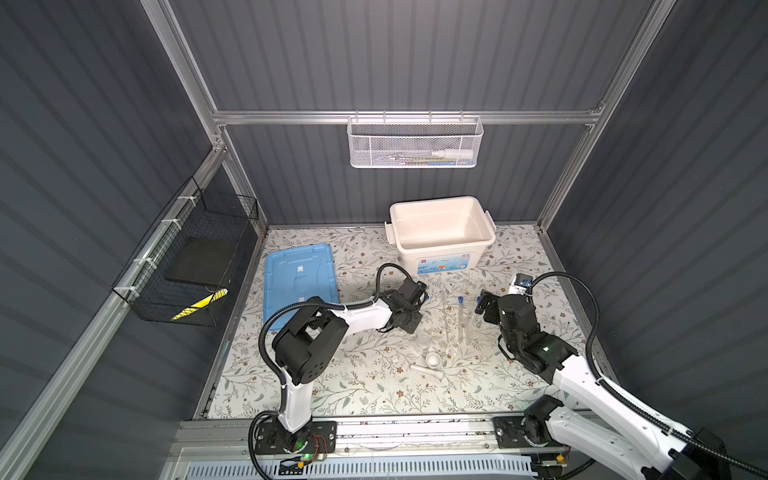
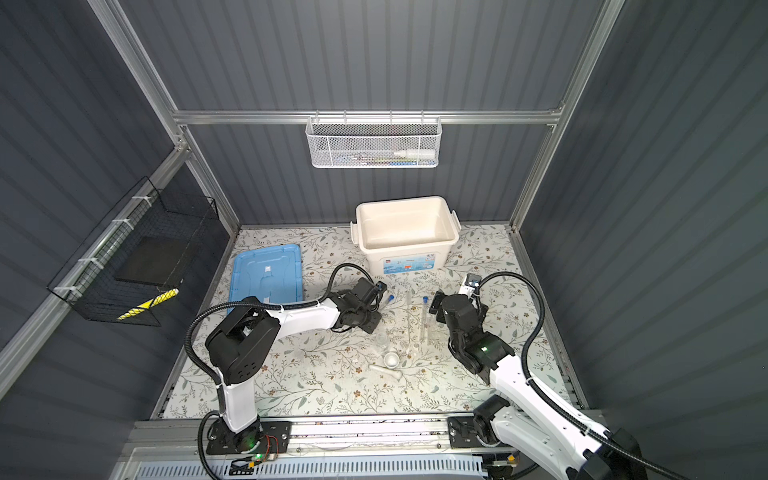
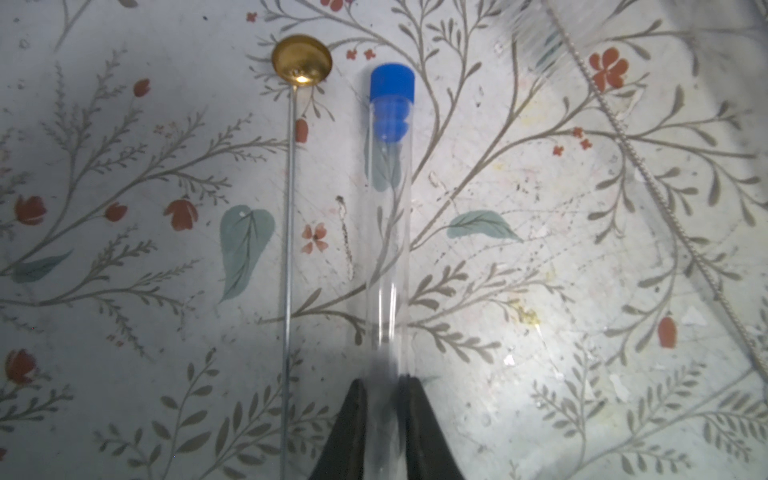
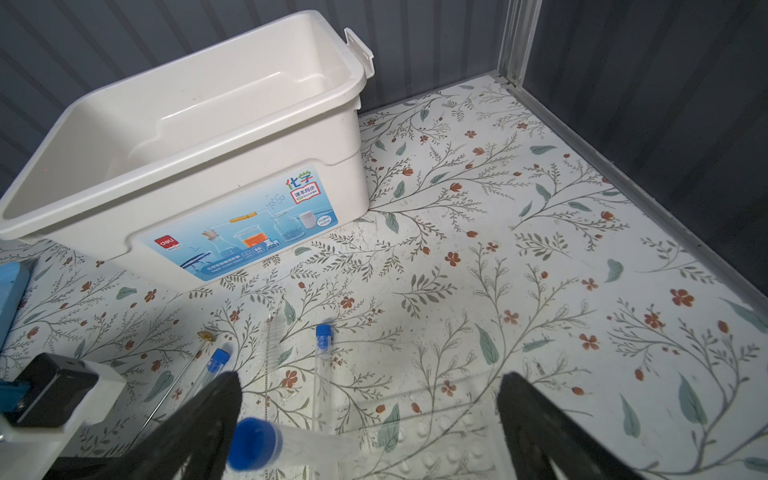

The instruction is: Organize the chemistry lab equipment

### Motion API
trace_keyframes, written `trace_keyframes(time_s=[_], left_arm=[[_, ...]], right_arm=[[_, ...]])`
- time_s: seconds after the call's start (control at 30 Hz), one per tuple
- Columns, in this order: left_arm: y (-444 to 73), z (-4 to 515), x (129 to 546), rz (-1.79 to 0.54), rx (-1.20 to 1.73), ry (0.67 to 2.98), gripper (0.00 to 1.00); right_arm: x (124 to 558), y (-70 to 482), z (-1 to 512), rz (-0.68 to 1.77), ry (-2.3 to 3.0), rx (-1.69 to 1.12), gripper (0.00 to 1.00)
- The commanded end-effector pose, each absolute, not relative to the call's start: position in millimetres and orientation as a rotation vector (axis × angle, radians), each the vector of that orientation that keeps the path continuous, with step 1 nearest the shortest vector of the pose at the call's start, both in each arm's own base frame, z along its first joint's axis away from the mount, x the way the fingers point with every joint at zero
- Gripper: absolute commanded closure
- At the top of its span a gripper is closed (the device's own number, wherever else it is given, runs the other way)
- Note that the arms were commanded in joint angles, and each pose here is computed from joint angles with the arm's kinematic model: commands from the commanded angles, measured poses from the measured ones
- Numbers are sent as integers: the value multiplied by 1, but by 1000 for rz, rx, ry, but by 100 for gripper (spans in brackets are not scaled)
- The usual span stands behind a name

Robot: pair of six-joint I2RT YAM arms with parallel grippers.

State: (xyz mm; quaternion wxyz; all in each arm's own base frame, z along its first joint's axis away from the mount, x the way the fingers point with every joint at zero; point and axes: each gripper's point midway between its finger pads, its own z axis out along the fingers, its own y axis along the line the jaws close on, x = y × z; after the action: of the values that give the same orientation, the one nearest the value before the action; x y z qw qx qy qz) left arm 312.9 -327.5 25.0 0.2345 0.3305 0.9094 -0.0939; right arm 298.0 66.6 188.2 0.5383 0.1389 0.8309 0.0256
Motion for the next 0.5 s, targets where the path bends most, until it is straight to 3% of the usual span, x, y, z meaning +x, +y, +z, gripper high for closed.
trace_keyframes(time_s=[0.0, 0.13, 0.47], left_arm=[[-326, 7, 302, -255, 948, 2556, 86], [-329, 11, 302, -278, 953, 2544, 90], [-340, 36, 310, -334, 936, 2463, 90]], right_arm=[[297, 64, 184, 57, 1982, 346, 2], [297, 66, 185, 67, 1981, 343, 2], [307, 86, 206, 187, 1989, 257, 1]])
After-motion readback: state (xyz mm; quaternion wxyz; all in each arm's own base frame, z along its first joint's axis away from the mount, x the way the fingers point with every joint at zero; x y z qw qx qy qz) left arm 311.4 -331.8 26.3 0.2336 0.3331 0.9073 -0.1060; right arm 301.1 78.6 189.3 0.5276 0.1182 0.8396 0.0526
